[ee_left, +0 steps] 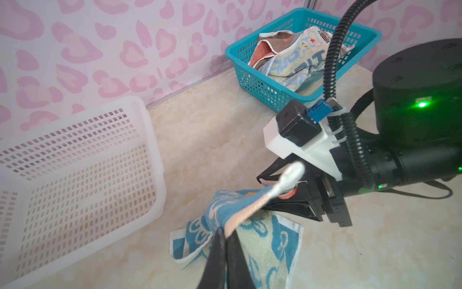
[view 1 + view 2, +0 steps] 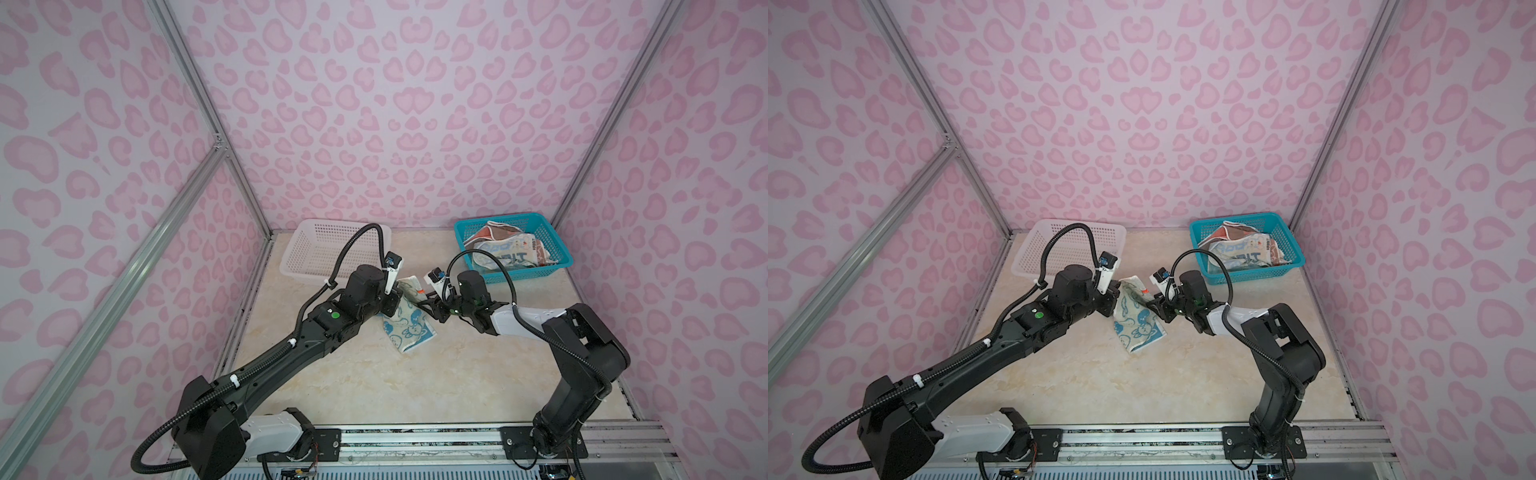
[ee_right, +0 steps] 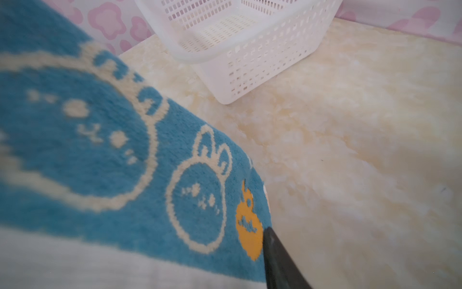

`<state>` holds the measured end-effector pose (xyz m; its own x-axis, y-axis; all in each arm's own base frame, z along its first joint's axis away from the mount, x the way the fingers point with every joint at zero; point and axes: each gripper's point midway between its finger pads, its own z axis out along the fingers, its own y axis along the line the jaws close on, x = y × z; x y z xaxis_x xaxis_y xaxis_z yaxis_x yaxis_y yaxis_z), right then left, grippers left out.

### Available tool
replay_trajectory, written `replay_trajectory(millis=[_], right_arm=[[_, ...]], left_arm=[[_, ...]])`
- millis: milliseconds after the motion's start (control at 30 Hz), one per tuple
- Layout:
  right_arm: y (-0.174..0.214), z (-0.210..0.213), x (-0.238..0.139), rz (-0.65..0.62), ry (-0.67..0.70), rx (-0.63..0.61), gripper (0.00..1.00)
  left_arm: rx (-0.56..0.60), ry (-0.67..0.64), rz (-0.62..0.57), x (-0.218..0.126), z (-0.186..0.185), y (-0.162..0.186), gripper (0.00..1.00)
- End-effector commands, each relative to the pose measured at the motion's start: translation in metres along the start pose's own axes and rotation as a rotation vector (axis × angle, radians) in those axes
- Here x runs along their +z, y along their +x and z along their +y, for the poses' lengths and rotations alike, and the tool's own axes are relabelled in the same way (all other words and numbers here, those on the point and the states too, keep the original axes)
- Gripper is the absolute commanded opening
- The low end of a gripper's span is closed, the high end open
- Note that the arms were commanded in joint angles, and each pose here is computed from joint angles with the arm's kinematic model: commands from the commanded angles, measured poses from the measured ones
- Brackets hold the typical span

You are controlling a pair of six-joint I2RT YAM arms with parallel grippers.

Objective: Fold and stack the towels
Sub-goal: 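Spread the towel by pulling both grippers apart and raising it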

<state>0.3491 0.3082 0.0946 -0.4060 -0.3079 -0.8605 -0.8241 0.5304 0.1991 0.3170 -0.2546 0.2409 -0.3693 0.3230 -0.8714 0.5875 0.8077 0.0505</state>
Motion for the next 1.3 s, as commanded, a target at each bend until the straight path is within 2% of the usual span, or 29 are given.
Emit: replay_trajectory(millis=[0, 133, 267, 400, 500, 600, 700, 800, 1000, 1267], right_arm=[[-0.001, -0.005, 0.007, -0.031, -0.004, 0.028, 0.40], [0.010, -0.015, 0.010, -0.028, 0.011, 0.076, 0.38], [0.015, -0.020, 0.008, -0.045, 0.017, 0.102, 0.28], [0.015, -0.023, 0.006, -0.041, 0.019, 0.110, 0.24], [0.014, -0.024, 0.004, -0.044, 0.019, 0.115, 0.17], [0.009, -0.026, 0.000, -0.048, 0.025, 0.123, 0.01], [-0.009, -0.032, -0.017, -0.068, 0.080, 0.116, 0.00], [-0.039, -0.043, -0.045, -0.047, 0.194, 0.081, 0.00], [-0.122, -0.050, -0.126, -0.049, 0.426, -0.080, 0.00], [-0.201, -0.029, -0.224, -0.102, 0.599, -0.220, 0.00]], left_arm=[[-0.016, -0.029, -0.019, -0.005, 0.008, -0.004, 0.03], [-0.016, -0.045, -0.016, -0.007, 0.012, -0.004, 0.03], [-0.020, -0.047, -0.016, -0.007, 0.014, -0.004, 0.03], [-0.017, -0.060, -0.008, -0.006, 0.016, -0.001, 0.03], [-0.020, -0.072, -0.016, -0.007, 0.019, -0.003, 0.03], [-0.025, -0.067, -0.020, -0.008, 0.019, -0.004, 0.03], [-0.033, -0.078, -0.024, -0.009, 0.022, -0.007, 0.03], [-0.040, -0.095, -0.042, -0.009, 0.025, -0.017, 0.03], [-0.057, -0.121, -0.093, -0.007, 0.030, -0.055, 0.03], [-0.095, -0.112, -0.218, -0.033, 0.031, -0.126, 0.03]])
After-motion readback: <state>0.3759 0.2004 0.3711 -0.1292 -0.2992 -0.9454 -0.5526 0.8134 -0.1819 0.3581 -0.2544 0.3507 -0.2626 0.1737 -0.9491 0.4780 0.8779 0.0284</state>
